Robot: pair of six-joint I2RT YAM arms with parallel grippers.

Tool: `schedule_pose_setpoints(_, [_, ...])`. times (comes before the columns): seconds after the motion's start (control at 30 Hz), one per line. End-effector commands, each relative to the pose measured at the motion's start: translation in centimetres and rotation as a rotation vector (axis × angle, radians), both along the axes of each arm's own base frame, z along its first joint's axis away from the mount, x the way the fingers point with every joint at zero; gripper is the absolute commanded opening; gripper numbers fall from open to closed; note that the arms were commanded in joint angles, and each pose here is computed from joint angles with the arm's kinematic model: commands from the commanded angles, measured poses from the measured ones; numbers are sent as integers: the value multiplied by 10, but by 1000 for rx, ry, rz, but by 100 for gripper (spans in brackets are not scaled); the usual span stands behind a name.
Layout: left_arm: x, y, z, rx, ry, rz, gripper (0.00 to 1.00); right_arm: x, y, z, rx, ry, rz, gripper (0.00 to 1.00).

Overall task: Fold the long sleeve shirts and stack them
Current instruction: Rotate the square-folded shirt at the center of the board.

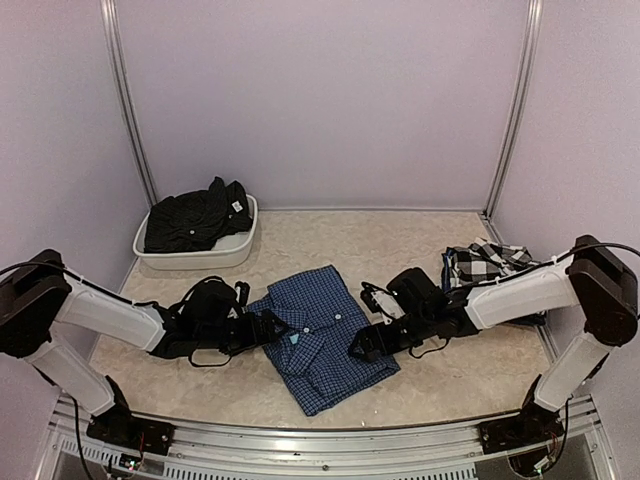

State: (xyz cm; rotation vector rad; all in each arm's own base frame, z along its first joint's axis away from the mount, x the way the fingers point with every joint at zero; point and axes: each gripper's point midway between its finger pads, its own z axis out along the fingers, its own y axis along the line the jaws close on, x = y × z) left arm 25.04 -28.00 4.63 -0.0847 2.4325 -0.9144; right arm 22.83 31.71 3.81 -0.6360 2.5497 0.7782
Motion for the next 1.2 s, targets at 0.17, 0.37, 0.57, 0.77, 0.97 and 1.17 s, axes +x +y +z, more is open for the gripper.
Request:
schedule_pose_setpoints(0.17, [24, -19, 1, 36, -24, -65, 98, -68, 21, -15, -70, 71, 31, 94])
schedule_pose_setpoints(0.37, [63, 3, 4, 116, -85, -33, 99, -86, 29, -13, -128, 34, 67, 95])
schedule_pose_setpoints(0.57, [91, 24, 27, 219, -184, 32, 99, -57, 15, 12, -196, -88, 18, 98])
schedule_pose_setpoints(0.77, [83, 28, 37, 228, -204, 36, 99, -10, 4, 40, -212, -181, -30, 99])
schedule_pose_setpoints(0.97, [47, 26, 43, 210, -212, 18, 99, 43, -1, 68, -206, -275, -29, 99])
schedule_pose_setpoints(1.17, [15, 24, 44, 175, -185, 11, 99, 94, 8, 91, -157, -332, -1, 99])
